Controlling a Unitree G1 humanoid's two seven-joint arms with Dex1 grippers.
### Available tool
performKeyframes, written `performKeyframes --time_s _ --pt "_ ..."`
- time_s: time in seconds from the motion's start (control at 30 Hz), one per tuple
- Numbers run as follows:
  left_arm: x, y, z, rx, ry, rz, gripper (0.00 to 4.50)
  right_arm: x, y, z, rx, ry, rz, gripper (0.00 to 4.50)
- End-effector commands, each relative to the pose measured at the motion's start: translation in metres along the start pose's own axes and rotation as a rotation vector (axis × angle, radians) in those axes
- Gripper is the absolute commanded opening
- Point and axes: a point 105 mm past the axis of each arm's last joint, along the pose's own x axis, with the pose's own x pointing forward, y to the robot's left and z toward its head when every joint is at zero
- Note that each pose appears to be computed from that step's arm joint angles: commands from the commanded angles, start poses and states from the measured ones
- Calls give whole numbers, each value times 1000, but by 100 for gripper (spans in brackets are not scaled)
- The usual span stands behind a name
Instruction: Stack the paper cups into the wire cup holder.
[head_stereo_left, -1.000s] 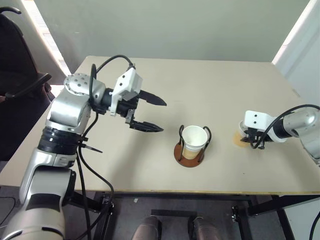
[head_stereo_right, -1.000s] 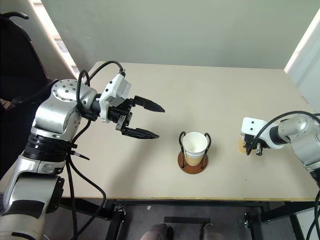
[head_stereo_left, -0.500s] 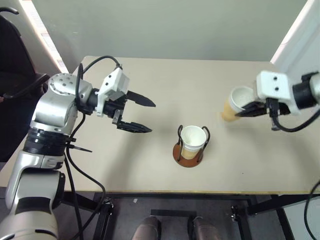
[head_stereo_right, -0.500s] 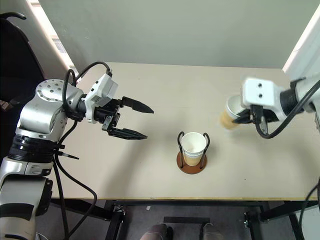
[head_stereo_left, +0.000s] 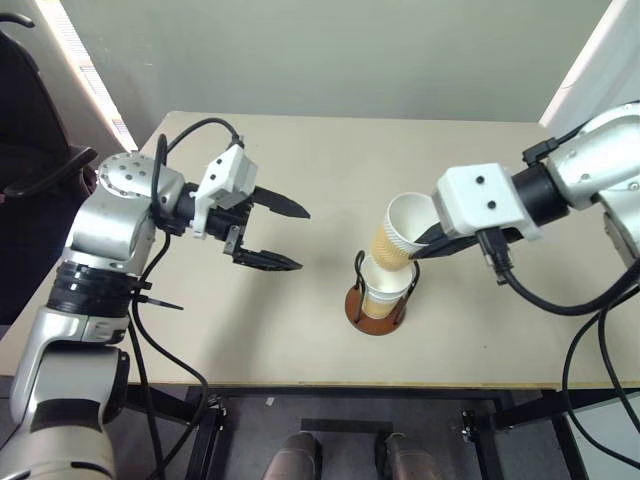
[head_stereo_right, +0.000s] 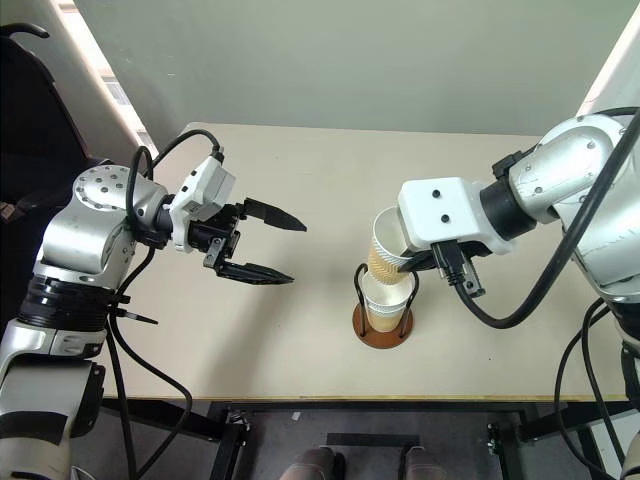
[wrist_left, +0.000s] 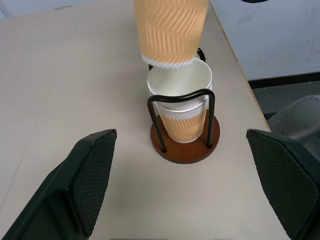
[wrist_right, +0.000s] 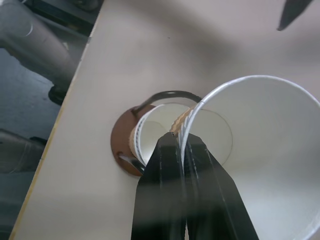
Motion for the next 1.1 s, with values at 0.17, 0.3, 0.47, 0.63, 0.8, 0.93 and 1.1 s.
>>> performKeyframes --time_s 0.17,0.3,0.47,0.63,0.8,0.93,1.1 --pt "-4 -4 10 64 1 -24 450 18 4 -11 -57 55 30 2" --pt "-4 -4 10 67 2 -23 450 23 -1 -19 -75 98 36 2" --pt "-4 -4 10 69 5 -23 450 24 -9 -14 -92 106 24 61" --pt "-3 -4 10 73 3 -24 450 14 -21 -6 -81 89 -24 222" --pt "-5 0 11 70 -5 6 450 -11 -32 13 62 -73 -136 402" --pt "-12 5 11 12 -12 63 450 -36 -32 11 240 -207 -236 402" --pt "-24 4 3 -69 -33 152 450 -40 -22 -20 440 -247 -317 402"
